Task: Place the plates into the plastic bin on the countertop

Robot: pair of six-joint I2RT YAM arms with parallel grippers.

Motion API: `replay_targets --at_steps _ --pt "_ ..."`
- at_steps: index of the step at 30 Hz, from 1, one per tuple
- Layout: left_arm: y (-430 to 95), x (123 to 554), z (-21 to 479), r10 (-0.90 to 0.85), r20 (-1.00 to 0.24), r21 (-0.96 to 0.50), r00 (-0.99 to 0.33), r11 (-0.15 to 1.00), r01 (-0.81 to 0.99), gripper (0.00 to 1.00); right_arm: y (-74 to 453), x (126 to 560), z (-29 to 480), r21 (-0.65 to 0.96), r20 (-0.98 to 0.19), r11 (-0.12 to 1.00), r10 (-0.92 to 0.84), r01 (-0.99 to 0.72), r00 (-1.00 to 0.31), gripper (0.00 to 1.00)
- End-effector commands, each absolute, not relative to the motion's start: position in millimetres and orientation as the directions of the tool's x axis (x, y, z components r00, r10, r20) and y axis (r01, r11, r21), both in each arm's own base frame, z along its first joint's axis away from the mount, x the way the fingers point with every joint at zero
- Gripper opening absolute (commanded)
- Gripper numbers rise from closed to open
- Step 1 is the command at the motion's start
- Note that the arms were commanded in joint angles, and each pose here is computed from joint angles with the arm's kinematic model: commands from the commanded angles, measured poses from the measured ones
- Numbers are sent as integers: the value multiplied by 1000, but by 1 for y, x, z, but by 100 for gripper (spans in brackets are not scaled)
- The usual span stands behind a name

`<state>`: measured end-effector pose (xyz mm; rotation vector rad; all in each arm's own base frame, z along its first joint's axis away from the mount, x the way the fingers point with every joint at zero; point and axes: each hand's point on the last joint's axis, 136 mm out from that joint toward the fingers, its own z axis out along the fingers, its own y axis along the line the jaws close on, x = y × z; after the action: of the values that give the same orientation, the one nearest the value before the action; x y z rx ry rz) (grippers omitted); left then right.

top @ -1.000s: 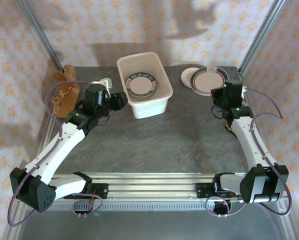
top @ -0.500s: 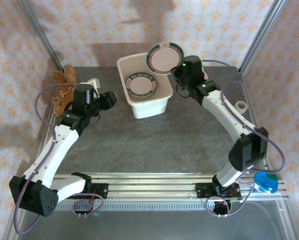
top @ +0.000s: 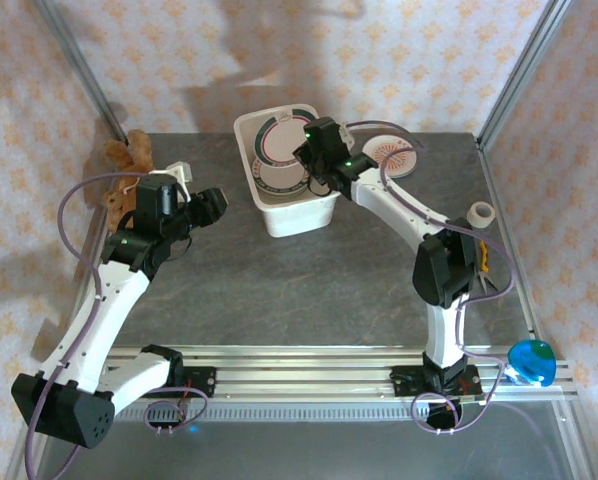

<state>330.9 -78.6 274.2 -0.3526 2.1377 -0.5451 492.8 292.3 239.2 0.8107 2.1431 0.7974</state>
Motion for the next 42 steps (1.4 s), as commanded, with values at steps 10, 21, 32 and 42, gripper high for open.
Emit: replay_targets --at_steps 10,21,32,42 --pt "-74 338 255 -411 -676 -462 -612 883 -82 54 300 514 218 667 -430 663 715 339 -551 0" --pt "-70 335 249 -418 -666 -457 -618 883 -105 54 318 523 183 584 -429 718 669 379 -607 0" --pt "-64 322 244 -445 -661 -467 -604 874 -133 54 328 529 155 563 -379 699 692 441 -614 1" --pt "-60 305 239 -469 -656 -479 -592 864 -154 54 338 521 131 568 -292 650 732 505 -615 9"
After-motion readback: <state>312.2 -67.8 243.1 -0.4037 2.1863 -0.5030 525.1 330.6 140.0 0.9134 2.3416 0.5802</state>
